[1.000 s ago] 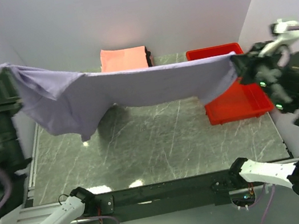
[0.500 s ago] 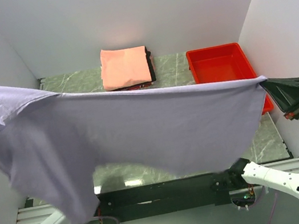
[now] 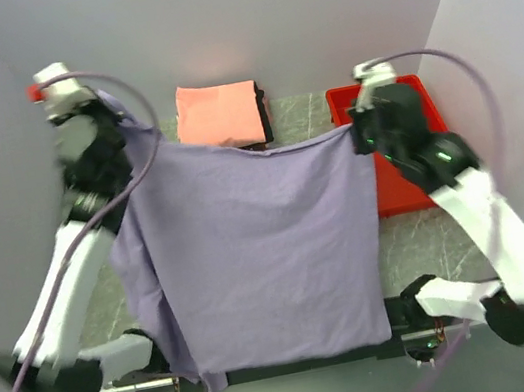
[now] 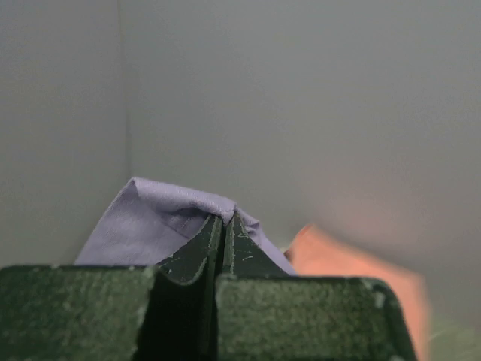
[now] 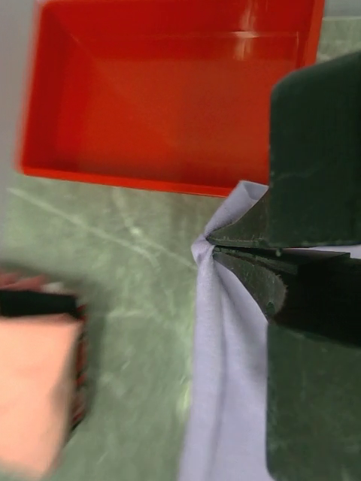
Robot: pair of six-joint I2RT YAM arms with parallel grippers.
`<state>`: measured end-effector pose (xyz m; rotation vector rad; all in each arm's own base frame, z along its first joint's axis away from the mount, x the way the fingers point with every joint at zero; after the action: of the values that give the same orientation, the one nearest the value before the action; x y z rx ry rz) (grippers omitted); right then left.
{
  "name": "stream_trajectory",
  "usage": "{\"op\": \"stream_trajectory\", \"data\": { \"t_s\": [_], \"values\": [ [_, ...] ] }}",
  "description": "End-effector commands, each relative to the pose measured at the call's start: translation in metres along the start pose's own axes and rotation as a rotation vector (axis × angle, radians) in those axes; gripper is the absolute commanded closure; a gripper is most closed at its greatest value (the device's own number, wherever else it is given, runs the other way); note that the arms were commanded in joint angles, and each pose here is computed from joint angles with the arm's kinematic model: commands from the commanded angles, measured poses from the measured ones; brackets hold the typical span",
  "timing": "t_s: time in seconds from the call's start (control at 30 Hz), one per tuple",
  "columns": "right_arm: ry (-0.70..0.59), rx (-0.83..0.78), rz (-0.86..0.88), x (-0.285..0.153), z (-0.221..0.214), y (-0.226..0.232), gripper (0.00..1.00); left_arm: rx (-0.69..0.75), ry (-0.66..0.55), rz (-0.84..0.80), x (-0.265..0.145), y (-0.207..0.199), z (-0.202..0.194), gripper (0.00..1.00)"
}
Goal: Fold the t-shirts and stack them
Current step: Flatten the tshirt out, then fold the tshirt
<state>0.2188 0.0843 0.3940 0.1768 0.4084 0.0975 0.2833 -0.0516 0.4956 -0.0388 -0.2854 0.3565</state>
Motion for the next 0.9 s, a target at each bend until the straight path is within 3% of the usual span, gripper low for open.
{"op": "stream_trajectory", "data": {
  "t_s": [0.0, 0.03, 0.1, 0.13, 0.17, 0.2, 0.23, 0.27, 0.33, 0.53, 0.87],
  "values": [
    [0.061, -0.021, 0.086, 0.074, -0.024, 0.002, 1.00, 0.029, 0.136, -0.017, 0.039, -0.001, -0.089, 0.99],
    [0.114, -0.018, 0.104, 0.093, -0.035, -0.002, 1.00, 0.098, 0.218, -0.036, 0.044, -0.008, -0.141, 0.99],
    [0.234, -0.024, 0.072, 0.145, -0.065, -0.007, 1.00, 0.136, 0.228, -0.098, 0.053, -0.020, -0.176, 0.99],
    [0.279, -0.056, 0.084, 0.161, -0.074, -0.009, 1.00, 0.171, 0.289, -0.125, 0.058, -0.028, -0.212, 0.99],
    [0.284, -0.061, 0.059, 0.176, -0.070, -0.012, 1.00, 0.176, 0.305, -0.143, 0.062, -0.033, -0.225, 0.99],
    [0.380, -0.067, 0.012, 0.204, -0.091, -0.016, 1.00, 0.181, 0.328, -0.162, 0.066, -0.038, -0.240, 0.99],
    [0.362, -0.079, -0.032, 0.215, -0.077, -0.016, 1.00, 0.203, 0.377, -0.171, 0.074, -0.046, -0.264, 0.99],
    [0.433, -0.103, -0.064, 0.234, -0.094, -0.020, 1.00, 0.213, 0.402, -0.174, 0.079, -0.048, -0.276, 0.99],
    [0.442, -0.121, -0.071, 0.249, -0.096, -0.021, 1.00, 0.228, 0.468, -0.166, 0.090, -0.053, -0.304, 0.99],
    [0.449, -0.136, -0.082, 0.271, -0.100, -0.023, 1.00, 0.216, 0.526, -0.135, 0.093, -0.048, -0.330, 0.99],
    [0.459, -0.145, -0.068, 0.251, -0.108, -0.027, 1.00, 0.096, 0.558, -0.118, 0.049, -0.028, -0.312, 0.99]
  ]
}}
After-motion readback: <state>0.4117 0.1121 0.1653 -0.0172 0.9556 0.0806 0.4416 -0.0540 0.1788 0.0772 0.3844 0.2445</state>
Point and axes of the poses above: each gripper's point midway between its finger pads, its own x axis out along the fingers, its own y axis along the line the jaws close on, z = x × y, the point moved 8 cm from there along -x, back along the fingers, and after that the axes turned 13 degrees about x, right-handed, at the moved point
